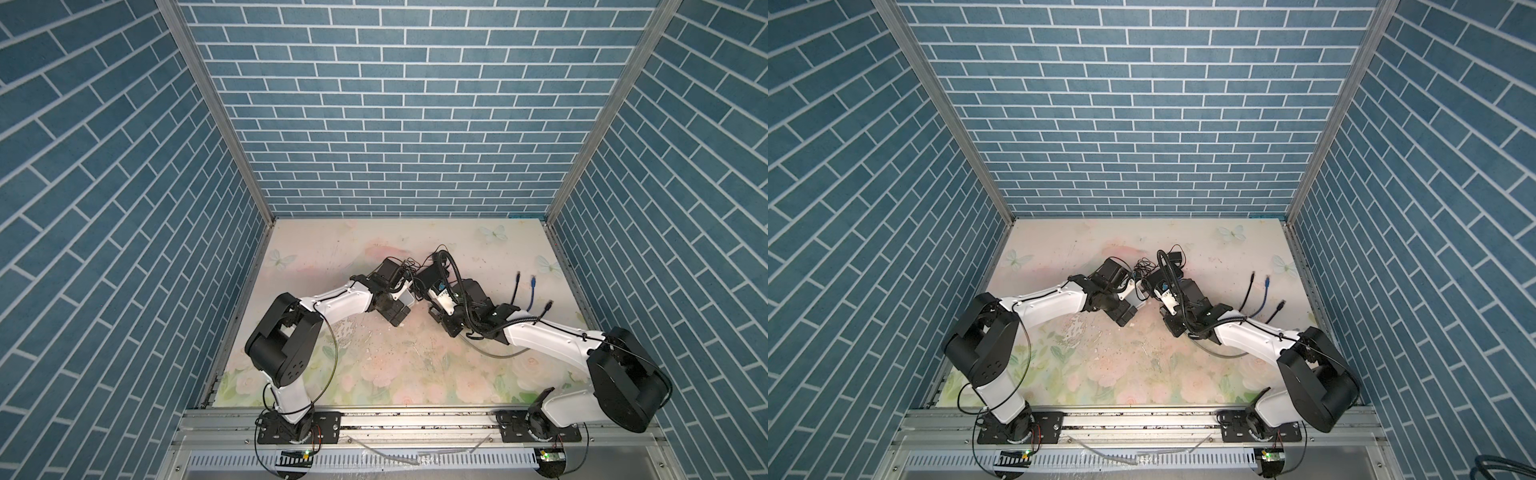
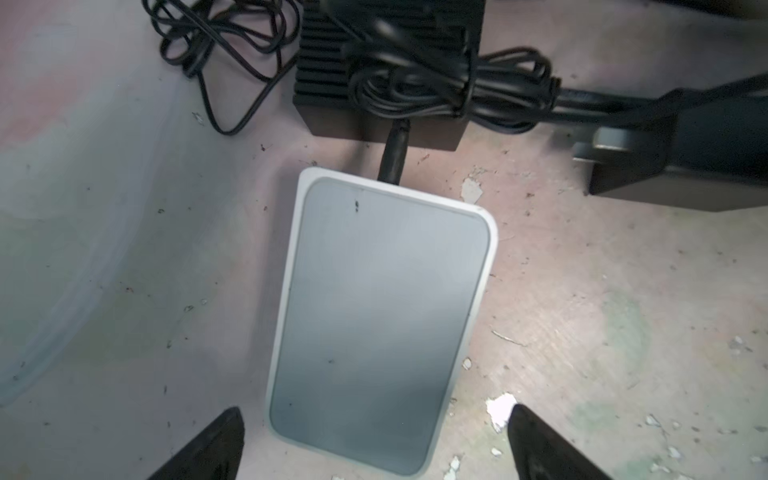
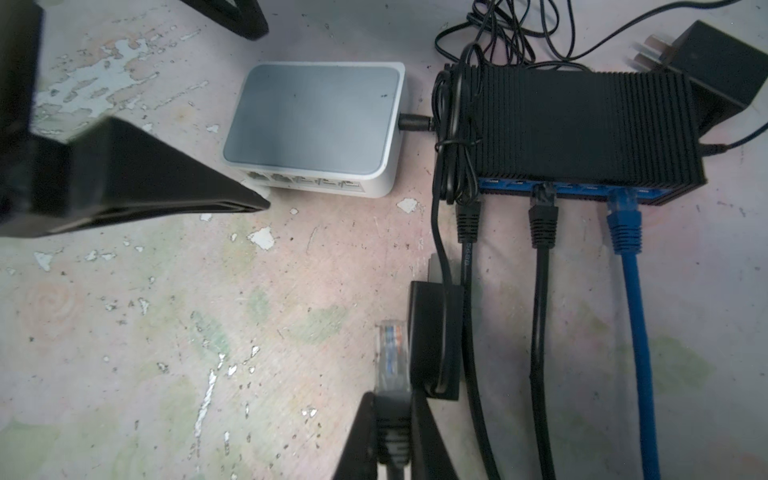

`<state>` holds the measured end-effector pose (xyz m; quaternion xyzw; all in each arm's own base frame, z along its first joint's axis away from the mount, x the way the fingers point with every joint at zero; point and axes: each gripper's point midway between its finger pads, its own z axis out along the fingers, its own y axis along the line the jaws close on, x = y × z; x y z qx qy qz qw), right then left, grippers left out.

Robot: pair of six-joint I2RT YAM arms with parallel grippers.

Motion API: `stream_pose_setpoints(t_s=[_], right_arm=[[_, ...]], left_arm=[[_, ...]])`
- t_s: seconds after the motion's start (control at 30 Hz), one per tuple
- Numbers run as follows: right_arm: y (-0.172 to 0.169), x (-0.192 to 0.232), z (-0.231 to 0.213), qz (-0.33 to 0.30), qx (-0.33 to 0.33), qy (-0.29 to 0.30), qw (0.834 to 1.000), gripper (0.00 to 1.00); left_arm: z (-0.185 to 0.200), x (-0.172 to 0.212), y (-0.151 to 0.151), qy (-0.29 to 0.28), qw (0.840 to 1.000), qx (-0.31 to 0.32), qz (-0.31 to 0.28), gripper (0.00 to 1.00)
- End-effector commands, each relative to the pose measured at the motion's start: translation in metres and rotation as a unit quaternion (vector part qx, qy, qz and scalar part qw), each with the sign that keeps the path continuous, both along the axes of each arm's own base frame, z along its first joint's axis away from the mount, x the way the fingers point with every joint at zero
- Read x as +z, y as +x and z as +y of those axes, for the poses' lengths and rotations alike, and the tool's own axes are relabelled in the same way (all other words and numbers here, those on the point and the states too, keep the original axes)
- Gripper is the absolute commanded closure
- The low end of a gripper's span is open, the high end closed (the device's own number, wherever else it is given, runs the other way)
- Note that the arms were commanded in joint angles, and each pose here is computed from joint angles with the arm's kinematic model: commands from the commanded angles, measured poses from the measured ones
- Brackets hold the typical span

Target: Insert the plug into the switch port

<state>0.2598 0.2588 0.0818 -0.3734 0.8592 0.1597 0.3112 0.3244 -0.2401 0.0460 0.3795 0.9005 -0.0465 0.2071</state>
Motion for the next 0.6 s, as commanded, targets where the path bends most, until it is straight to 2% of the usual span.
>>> stream_pose_setpoints(t_s=[0.0, 0.3, 0.57], right_arm=[[-0.006, 0.002, 0.001, 0.014, -0.006, 0.021, 1.0, 1.0], [-0.007, 0.001, 0.005, 0.022, 0.0, 0.028, 0.999, 1.0], [-0.007, -0.001, 0.009, 0.029, 0.001, 0.036, 0.999, 1.0]], left_arm=[[-0.001, -0.006, -0.001, 0.016, 1.0, -0.012, 0.014, 0.0], [-0.001, -0.02, 0.001, 0.025, 0.999, -0.009, 0.027, 0.02], [-0.001, -0.018, -0.01, -0.001, 0.999, 0.007, 0.039, 0.27]])
